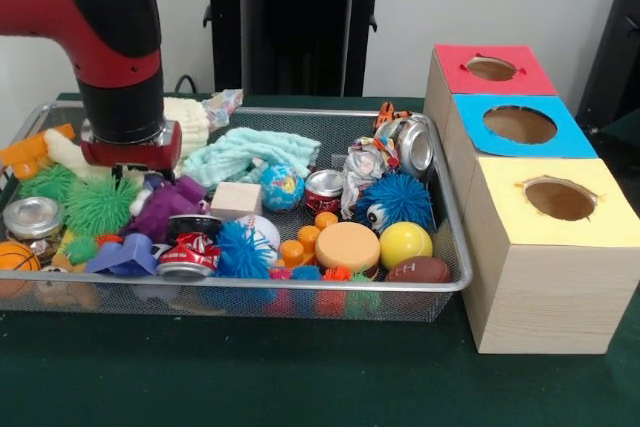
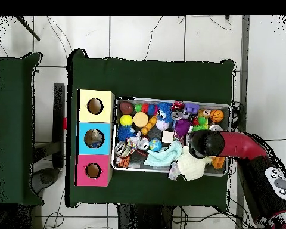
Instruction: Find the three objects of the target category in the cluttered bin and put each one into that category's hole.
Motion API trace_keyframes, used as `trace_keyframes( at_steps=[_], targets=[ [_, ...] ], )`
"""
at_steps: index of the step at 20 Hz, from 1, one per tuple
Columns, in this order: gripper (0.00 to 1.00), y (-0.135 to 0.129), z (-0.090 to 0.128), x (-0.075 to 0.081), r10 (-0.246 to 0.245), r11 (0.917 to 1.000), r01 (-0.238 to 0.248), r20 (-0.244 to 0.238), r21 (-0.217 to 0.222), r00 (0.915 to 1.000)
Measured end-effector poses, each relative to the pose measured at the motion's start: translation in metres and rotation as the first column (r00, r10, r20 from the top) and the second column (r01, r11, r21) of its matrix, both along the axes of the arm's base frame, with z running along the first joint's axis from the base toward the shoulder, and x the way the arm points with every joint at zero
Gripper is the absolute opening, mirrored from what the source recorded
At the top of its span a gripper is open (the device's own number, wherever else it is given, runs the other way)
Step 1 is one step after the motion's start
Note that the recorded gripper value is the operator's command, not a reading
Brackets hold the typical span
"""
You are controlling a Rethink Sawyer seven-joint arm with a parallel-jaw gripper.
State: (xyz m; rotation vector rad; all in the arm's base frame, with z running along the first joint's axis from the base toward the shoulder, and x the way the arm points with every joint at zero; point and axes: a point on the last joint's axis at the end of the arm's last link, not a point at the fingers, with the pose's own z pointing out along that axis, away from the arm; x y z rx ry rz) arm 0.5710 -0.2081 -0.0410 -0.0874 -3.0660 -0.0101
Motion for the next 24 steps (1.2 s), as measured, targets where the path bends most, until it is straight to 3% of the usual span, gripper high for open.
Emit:
trace_keyframes(
  at_steps=[5,11,14,18,24],
  targets=[
    [1.0,0.016,-0.002,-0.001,0.038,0.999,-0.038,-0.017,-0.023,0.9992],
    [1.0,0.074,-0.004,-0.004,0.086,0.9947,-0.086,-0.01,-0.056,0.9963],
    [1.0,0.106,-0.002,-0.004,0.071,0.9961,-0.07,0.018,-0.053,0.9973],
    [1.0,0.151,-0.001,-0.009,0.012,0.9991,-0.009,0.061,-0.041,0.9981],
    [1.0,0.168,-0.001,-0.025,-0.058,0.9977,0.06,0.058,-0.033,0.9966]
  ],
)
